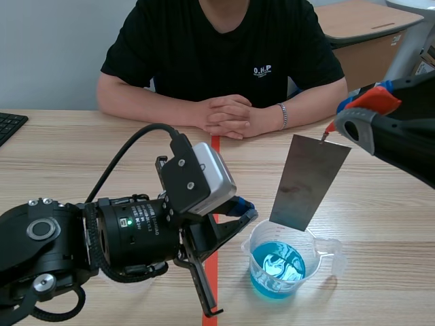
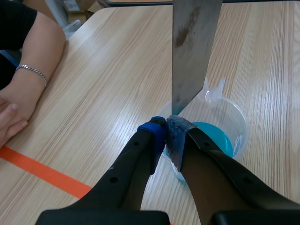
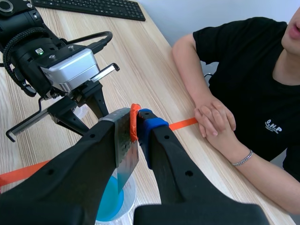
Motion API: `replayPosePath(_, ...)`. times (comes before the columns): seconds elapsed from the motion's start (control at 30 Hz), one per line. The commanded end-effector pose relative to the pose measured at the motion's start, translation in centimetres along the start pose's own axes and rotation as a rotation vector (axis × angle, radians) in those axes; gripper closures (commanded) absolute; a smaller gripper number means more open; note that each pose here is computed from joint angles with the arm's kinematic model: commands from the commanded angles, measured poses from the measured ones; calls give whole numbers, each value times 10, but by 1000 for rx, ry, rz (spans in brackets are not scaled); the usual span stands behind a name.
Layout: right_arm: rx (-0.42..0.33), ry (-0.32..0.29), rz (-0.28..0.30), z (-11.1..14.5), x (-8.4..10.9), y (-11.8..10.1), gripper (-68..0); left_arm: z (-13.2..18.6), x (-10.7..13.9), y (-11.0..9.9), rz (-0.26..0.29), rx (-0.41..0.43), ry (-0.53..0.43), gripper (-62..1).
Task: Do the redox reaction experiment.
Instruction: 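Point at the plate with the left hand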
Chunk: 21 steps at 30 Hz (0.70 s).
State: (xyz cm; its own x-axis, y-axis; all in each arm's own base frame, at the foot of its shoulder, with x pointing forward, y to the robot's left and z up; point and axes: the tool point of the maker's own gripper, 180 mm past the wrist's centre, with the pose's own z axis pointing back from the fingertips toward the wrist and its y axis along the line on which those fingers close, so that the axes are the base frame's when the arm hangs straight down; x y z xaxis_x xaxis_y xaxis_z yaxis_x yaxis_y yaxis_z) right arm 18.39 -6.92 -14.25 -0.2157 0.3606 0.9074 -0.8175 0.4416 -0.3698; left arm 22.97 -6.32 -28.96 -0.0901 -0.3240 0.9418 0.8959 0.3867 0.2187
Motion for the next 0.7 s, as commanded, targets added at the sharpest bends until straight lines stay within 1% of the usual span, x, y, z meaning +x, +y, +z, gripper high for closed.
replayPosePath(0.0,8,-28,15,0,8,0,-15,2,5,2,-12,0,-16,-42)
replayPosePath(0.17,8,-26,19,0,8,-1,-15,14,-10,4,-26,-5,30,-42)
replayPosePath(0.23,8,-26,19,0,8,-1,-15,21,-14,8,-29,10,34,-42)
replayPosePath(0.37,8,-26,19,0,8,-1,-15,40,-26,13,-29,29,53,-42)
replayPosePath(0.57,8,-24,21,0,8,-1,-15,71,-47,21,-30,61,122,-42)
replayPosePath(0.67,8,-24,21,0,8,-1,-15,87,-48,26,-11,86,141,-42)
